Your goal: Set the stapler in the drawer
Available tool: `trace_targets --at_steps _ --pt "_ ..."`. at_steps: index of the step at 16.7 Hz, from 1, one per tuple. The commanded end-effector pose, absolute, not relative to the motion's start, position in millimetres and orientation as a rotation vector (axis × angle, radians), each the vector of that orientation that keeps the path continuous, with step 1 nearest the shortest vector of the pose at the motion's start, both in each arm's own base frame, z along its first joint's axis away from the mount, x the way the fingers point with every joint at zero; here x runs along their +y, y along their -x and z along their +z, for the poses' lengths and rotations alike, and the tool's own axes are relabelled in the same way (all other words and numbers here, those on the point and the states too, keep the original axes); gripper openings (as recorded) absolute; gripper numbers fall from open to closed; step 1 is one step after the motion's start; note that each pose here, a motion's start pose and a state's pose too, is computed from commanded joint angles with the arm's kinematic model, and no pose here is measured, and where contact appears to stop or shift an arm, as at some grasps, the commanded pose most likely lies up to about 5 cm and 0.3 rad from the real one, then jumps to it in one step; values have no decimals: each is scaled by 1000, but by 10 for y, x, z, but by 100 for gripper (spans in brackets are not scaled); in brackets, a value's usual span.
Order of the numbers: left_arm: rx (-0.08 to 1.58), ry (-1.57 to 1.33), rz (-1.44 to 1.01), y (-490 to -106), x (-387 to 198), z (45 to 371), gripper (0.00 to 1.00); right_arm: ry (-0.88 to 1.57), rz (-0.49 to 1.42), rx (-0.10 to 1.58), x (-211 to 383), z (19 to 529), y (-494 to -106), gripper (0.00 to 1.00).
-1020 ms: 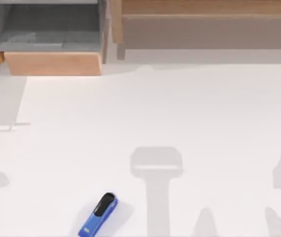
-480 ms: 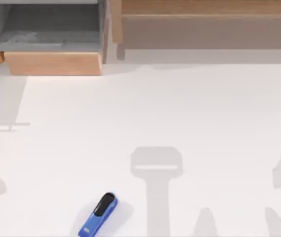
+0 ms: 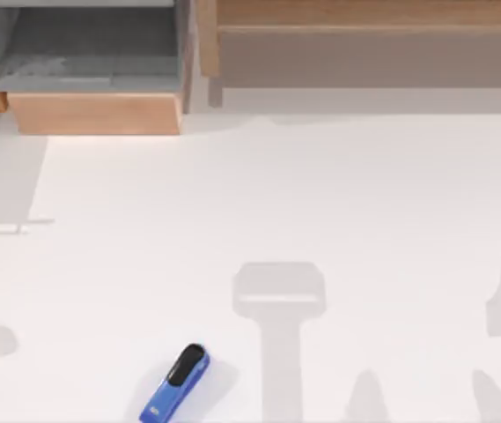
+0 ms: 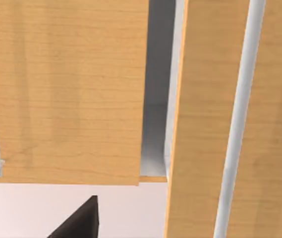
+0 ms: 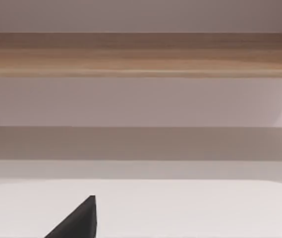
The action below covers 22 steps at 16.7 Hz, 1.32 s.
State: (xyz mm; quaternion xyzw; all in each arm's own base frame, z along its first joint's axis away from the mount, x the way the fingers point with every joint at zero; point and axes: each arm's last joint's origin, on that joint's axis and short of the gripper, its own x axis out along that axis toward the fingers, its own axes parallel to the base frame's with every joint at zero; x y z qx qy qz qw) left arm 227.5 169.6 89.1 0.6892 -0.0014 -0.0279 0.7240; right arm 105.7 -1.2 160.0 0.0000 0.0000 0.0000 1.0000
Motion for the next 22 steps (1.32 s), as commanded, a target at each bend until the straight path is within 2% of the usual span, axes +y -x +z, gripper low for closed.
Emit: trace_targets --at_steps 6,10,15,18,22 --pt "-31 -1185 -294 -2471 1181 1100 100 0 0 0 -12 1600 -1057 100" --pt "50 -848 -502 -2709 611 1309 100 0 0 0 -12 1600 -1057 100" --pt "416 -426 -715 -2764 -287 1439 100 0 0 0 -12 1600 -1057 100" --pt "717 -273 -750 -2601 -803 1492 100 0 0 0 -12 1600 -1057 100" --pt "1072 -234 -676 -2243 -1334 1587 100 0 0 0 -12 1600 -1057 100"
